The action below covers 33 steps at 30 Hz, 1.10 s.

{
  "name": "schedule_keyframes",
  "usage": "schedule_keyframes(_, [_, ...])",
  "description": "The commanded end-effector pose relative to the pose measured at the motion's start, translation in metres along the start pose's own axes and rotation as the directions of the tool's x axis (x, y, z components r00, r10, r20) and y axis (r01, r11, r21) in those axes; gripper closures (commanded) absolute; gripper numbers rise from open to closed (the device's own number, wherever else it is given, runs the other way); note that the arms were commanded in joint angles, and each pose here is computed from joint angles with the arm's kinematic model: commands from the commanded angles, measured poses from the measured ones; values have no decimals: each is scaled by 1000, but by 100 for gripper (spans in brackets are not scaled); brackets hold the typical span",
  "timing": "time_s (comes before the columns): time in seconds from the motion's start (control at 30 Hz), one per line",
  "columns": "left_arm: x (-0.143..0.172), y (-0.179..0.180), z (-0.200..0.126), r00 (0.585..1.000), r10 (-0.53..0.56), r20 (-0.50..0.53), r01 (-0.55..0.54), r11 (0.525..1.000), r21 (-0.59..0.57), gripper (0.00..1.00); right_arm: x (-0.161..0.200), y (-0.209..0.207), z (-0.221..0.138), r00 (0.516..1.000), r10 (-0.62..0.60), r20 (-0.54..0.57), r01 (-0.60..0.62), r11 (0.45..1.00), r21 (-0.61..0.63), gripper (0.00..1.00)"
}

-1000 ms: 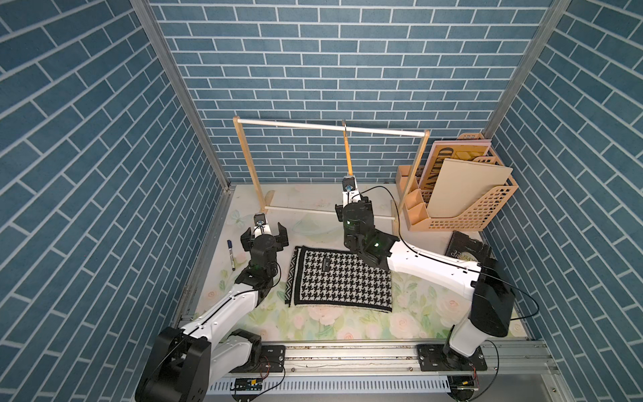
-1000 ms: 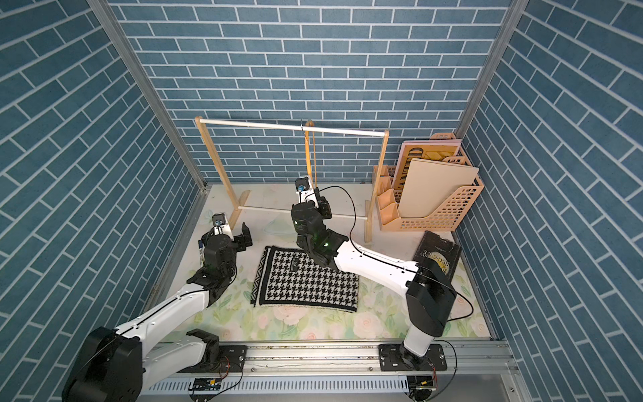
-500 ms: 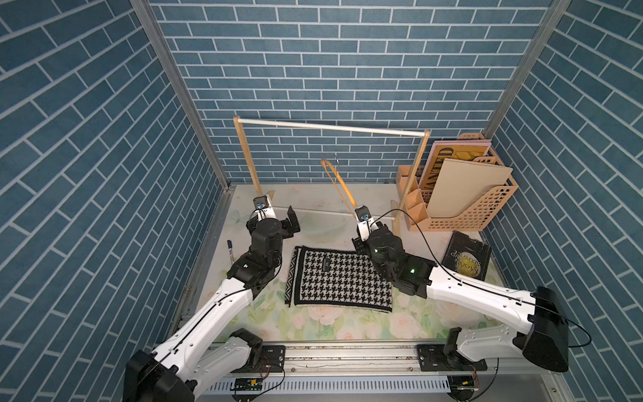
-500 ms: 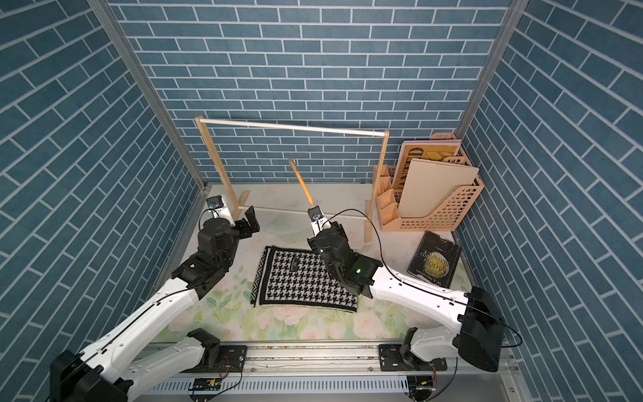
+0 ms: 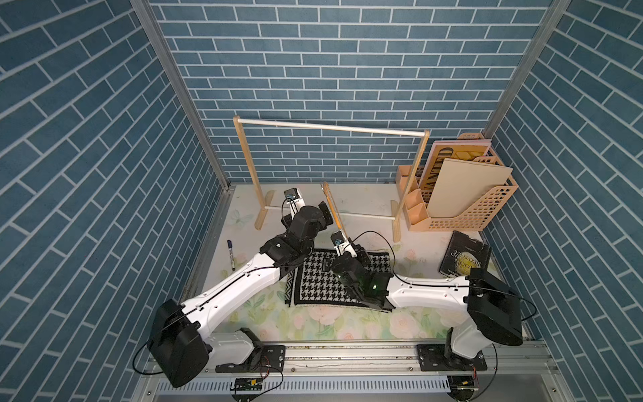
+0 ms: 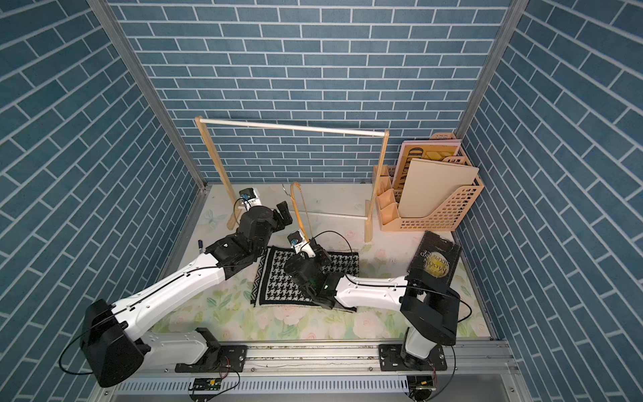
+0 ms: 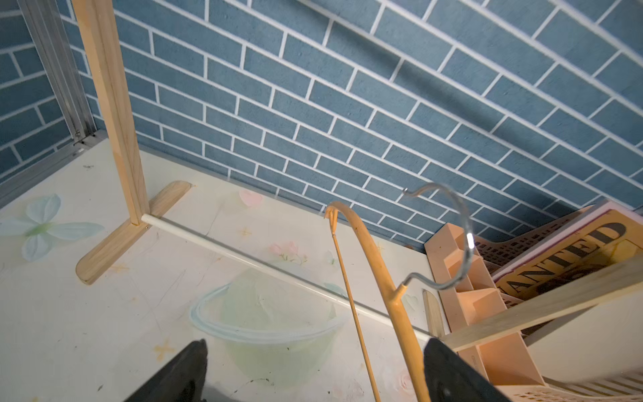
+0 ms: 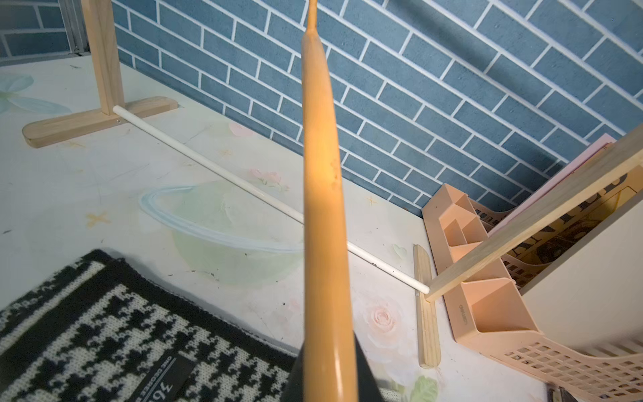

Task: Hang the scarf on the hanger
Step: Pick up the hanger from the clothesline.

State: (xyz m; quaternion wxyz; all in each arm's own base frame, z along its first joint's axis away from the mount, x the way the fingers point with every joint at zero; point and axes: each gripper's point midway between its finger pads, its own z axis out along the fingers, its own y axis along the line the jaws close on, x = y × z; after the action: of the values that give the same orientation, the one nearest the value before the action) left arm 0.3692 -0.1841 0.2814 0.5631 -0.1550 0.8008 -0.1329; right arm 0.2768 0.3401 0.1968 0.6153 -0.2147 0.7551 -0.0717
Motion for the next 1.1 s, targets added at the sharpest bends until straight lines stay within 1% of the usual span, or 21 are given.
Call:
schedule_keyframes(0.0, [-19,-11,0,997,-69,44,69,998,-1,1,-34,-9,-2,985,155,81,-160,986,55,100])
schedule_keyframes(0.2, [-28,-34,19,998,-61,31,62,998,-12,3,-34,-8,-3,985,151,86,-155,987,45,100])
schedule_keyframes(0.37, [-28,-55,33,999,-38,-24,38,999,0,4,-32,-6,-3,986,146,85,-149,988,32,100])
schedule_keyframes(0.5, [-26,-58,46,997,-27,-76,27,1000,3,5,-32,-4,-5,986,138,92,-141,990,25,100])
schedule_keyframes(0.67, [-25,-56,58,992,-27,-120,27,1000,-2,15,-36,-1,-7,985,140,102,-142,990,17,100])
schedule_keyframes(0.83, [-23,-58,67,990,-25,-139,24,1000,-7,31,-39,-1,-9,984,141,106,-143,990,15,100])
schedule_keyframes(1.07, [-19,-63,72,986,-42,-160,44,999,8,34,-37,0,-9,984,142,110,-144,990,12,100])
